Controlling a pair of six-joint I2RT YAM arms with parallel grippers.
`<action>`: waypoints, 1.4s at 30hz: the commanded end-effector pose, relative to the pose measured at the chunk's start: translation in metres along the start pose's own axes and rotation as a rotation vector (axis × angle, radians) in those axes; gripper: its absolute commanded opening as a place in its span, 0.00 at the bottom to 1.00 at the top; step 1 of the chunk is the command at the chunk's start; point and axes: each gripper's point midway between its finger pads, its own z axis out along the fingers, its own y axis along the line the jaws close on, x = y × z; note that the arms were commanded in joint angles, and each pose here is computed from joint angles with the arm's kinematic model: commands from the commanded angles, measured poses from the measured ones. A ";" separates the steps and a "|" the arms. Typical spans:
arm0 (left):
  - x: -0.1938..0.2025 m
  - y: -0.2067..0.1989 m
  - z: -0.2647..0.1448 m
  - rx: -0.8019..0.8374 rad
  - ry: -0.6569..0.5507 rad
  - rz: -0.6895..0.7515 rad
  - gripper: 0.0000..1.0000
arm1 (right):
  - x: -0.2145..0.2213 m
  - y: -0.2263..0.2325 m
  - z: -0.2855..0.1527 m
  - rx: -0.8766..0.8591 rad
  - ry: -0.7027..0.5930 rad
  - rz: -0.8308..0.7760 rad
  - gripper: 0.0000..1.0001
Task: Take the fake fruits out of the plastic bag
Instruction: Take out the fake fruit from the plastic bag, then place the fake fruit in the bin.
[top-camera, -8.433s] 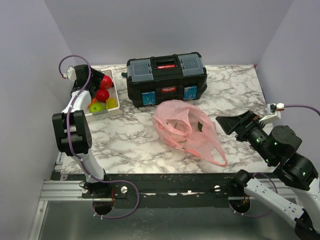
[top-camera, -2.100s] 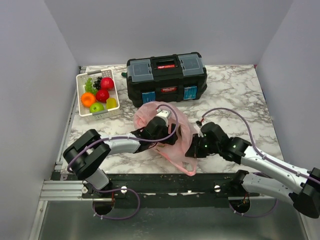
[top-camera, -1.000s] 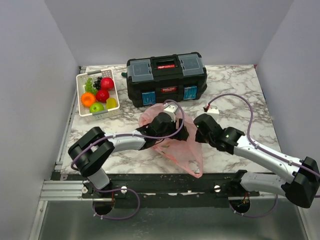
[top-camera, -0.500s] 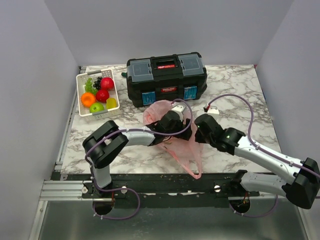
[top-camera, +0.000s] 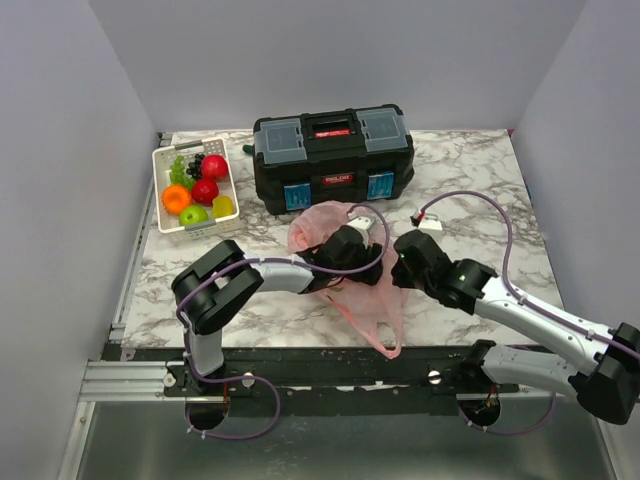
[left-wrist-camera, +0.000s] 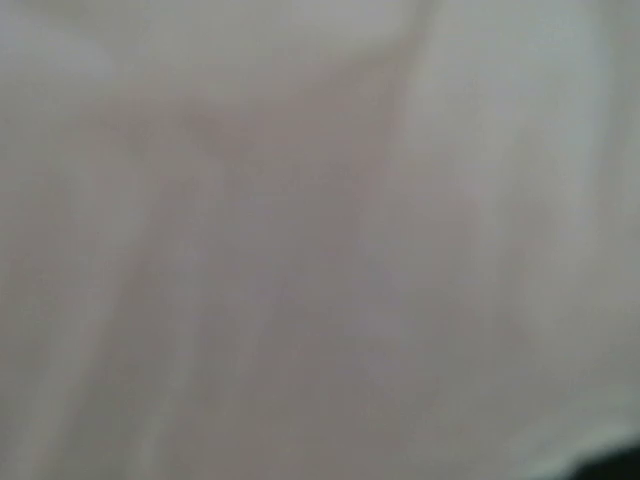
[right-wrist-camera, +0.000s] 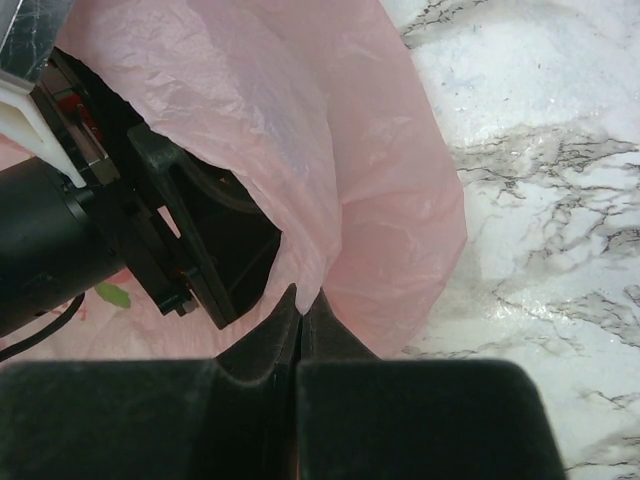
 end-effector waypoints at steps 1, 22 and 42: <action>-0.020 -0.015 -0.017 0.043 -0.046 0.039 0.51 | 0.000 0.001 -0.003 -0.020 -0.009 0.011 0.01; -0.049 -0.070 -0.121 0.303 -0.145 0.135 0.35 | -0.024 -0.023 -0.005 0.126 -0.135 0.079 0.01; -0.168 -0.004 -0.258 0.104 -0.594 0.009 0.13 | -0.044 -0.035 -0.014 0.186 -0.230 0.112 0.05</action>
